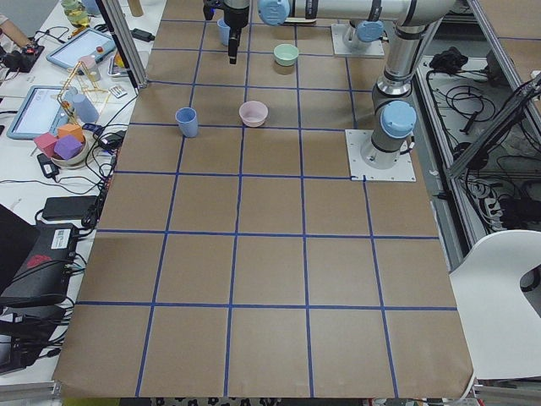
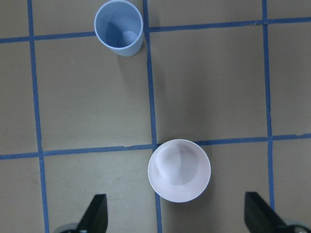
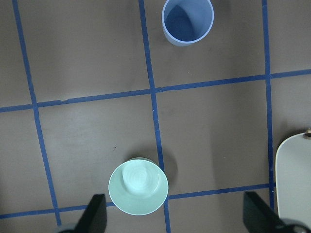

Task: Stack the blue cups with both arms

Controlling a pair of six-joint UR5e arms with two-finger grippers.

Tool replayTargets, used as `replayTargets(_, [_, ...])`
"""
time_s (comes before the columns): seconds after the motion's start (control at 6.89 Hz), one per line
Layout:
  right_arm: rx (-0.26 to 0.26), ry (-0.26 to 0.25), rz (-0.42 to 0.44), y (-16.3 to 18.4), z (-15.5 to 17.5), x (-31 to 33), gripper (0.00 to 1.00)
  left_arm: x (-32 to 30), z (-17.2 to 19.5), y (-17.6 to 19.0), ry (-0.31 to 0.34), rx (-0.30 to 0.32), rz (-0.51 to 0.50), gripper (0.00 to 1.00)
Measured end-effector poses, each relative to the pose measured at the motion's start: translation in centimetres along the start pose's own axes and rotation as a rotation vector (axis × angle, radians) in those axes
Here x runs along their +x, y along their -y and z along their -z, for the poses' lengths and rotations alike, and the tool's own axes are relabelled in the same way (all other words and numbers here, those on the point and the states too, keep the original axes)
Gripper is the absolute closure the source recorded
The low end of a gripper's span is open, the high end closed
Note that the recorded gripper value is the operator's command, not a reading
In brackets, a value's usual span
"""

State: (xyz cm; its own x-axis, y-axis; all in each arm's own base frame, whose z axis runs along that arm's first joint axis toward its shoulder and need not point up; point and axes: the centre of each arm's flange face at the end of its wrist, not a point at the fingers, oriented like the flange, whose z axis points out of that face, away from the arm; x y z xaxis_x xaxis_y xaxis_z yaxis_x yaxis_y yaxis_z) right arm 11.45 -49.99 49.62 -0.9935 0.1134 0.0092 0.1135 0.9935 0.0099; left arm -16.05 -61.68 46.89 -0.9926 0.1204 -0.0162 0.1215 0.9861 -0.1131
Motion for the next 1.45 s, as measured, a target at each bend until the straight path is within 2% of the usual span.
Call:
replayTargets(0.29, [-0.001, 0.004, -0.026, 5.0, -2.5, 1.7, 0.00, -1.8, -6.1, 7.6, 0.013, -0.015, -0.106, 0.00])
replayTargets(0.44, [0.009, 0.008, -0.011, 8.1, -3.4, 3.0, 0.00, -3.0, -9.9, 10.3, 0.023, -0.020, -0.121, 0.01])
replayTargets(0.58, [0.015, 0.009, 0.020, 11.3, -4.7, 4.1, 0.00, -3.7, -13.5, 11.8, 0.025, -0.037, -0.122, 0.07])
replayTargets(0.73, [0.022, 0.010, 0.040, 14.3, -7.0, 4.6, 0.00, -4.0, -16.4, 12.4, 0.027, -0.062, -0.119, 0.19])
replayTargets(0.87, [0.022, 0.011, 0.054, 16.9, -10.1, 4.9, 0.00, -4.1, -18.2, 12.5, 0.030, -0.084, -0.118, 0.47])
replayTargets(1.02, [0.011, 0.006, 0.076, 18.8, -13.3, 5.1, 0.00, -4.2, -19.6, 12.5, 0.034, -0.103, -0.115, 0.89])
replayTargets(1.16, [-0.016, 0.000, 0.101, 19.8, -16.1, 5.5, 0.00, -4.2, -20.6, 12.5, 0.036, -0.118, -0.114, 1.00])
replayTargets(1.45, [-0.073, -0.011, 0.127, 20.6, -19.9, 6.6, 0.00, -4.2, -21.8, 12.4, 0.035, -0.133, -0.115, 1.00])
